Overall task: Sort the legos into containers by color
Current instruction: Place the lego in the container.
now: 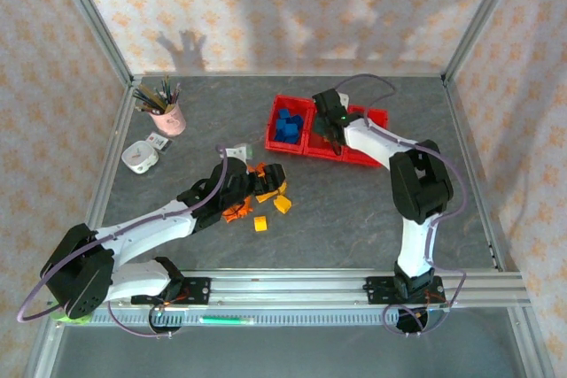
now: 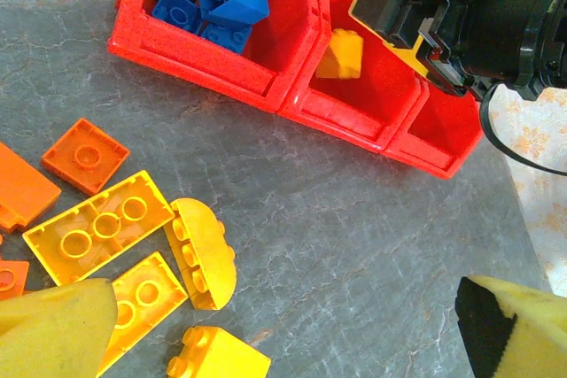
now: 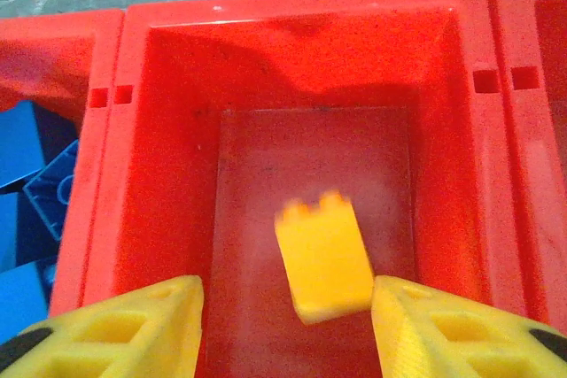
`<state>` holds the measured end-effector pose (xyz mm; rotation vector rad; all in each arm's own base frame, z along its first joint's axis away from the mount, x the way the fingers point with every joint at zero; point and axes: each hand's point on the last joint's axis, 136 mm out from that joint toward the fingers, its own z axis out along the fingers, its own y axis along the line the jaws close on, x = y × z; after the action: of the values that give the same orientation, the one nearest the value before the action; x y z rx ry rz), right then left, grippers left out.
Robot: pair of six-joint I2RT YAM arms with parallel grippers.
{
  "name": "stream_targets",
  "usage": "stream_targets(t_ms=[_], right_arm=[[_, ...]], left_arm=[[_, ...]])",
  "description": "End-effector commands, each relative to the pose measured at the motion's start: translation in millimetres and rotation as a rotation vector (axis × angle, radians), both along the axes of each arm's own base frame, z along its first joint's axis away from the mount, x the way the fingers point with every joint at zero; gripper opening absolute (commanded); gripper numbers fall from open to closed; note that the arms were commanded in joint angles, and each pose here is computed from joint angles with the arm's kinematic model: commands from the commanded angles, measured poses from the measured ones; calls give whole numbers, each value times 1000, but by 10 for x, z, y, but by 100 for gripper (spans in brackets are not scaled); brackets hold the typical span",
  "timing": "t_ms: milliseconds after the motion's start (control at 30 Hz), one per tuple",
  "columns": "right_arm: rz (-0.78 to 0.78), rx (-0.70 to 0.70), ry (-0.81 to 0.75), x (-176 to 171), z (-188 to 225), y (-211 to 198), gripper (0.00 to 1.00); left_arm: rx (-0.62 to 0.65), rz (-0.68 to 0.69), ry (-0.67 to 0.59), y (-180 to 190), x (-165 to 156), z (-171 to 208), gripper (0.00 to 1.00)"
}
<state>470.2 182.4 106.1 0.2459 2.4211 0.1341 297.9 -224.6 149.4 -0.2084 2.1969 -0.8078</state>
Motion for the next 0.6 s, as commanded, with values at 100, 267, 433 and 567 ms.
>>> stream_targets(t_ms=[100, 267, 433, 567], right_arm=[[71, 56, -59, -369, 421, 117, 58], [145, 49, -19, -790, 298, 328, 62], [208, 53, 23, -1183, 153, 563, 67], [329, 52, 55, -1457, 46, 789, 74]], left_arm=[[-2, 14, -62, 88, -6, 200, 99], [21, 42, -57, 247, -102, 170, 99], [53, 80, -47, 442, -224, 125, 99], [48, 109, -40, 576, -332, 91, 99]])
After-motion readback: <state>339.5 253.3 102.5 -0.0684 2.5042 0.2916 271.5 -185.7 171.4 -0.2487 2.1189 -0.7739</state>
